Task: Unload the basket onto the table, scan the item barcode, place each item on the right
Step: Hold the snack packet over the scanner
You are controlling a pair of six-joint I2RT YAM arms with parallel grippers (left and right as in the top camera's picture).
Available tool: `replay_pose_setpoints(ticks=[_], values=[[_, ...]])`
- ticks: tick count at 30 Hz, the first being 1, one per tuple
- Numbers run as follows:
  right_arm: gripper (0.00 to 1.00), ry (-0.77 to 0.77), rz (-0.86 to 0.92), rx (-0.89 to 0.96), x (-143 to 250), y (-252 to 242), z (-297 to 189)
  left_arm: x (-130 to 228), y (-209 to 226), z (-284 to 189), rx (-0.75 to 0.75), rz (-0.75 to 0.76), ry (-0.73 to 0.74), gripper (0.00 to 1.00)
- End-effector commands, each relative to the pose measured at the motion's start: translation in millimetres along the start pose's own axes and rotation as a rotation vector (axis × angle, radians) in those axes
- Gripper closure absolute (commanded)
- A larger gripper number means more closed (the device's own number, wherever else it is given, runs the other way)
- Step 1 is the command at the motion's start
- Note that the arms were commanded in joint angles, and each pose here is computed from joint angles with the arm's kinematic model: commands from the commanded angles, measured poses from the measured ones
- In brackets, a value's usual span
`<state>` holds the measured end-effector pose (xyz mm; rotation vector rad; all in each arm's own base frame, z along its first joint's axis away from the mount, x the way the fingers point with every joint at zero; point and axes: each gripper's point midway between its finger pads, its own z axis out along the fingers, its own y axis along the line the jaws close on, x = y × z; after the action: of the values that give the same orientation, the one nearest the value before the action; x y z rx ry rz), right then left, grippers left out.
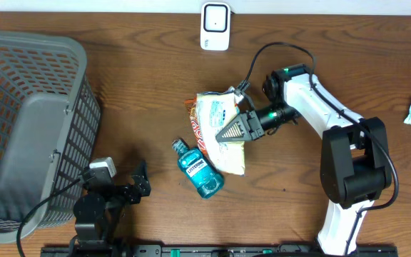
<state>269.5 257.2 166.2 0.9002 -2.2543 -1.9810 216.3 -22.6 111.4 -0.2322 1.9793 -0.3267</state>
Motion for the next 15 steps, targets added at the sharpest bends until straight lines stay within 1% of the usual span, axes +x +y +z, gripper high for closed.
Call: replay_pose_setpoints(ticks=[1,2,4,5,6,9,15], values=[[0.98,-0.006,0.017,0.11,-23.0,-25.7,-4.3,10.4,1.0,2.4,0.004,0.01,0.034,0.02],[0.98,-0.003,0.047,0.204,-31.0,-42.9,-7.9,10.4,1.0,2.4,0.004,0.01,0.034,0.02],[0.98,-0.02,0.148,0.448,-46.0,-79.8,-20.3,10.4,1.0,2.4,0.004,0.01,0.034,0.02],[0.98,-0.036,0.156,0.554,-55.0,-91.7,-27.1,10.4,1.0,2.4,0.004,0.01,0.034,0.02],[0.99,-0.041,0.124,0.6,-63.3,-93.6,-29.3,10.4,1.0,2.4,0.004,0.01,0.034,0.02],[0.99,-0.092,0.031,0.659,-96.7,-84.6,-30.8,10.4,1.0,2.4,0.004,0.01,0.034,0.02],[0.99,-0.291,-0.072,0.898,-163.5,-89.3,-57.3,10.4,1.0,2.4,0.004,0.01,0.034,0.02]])
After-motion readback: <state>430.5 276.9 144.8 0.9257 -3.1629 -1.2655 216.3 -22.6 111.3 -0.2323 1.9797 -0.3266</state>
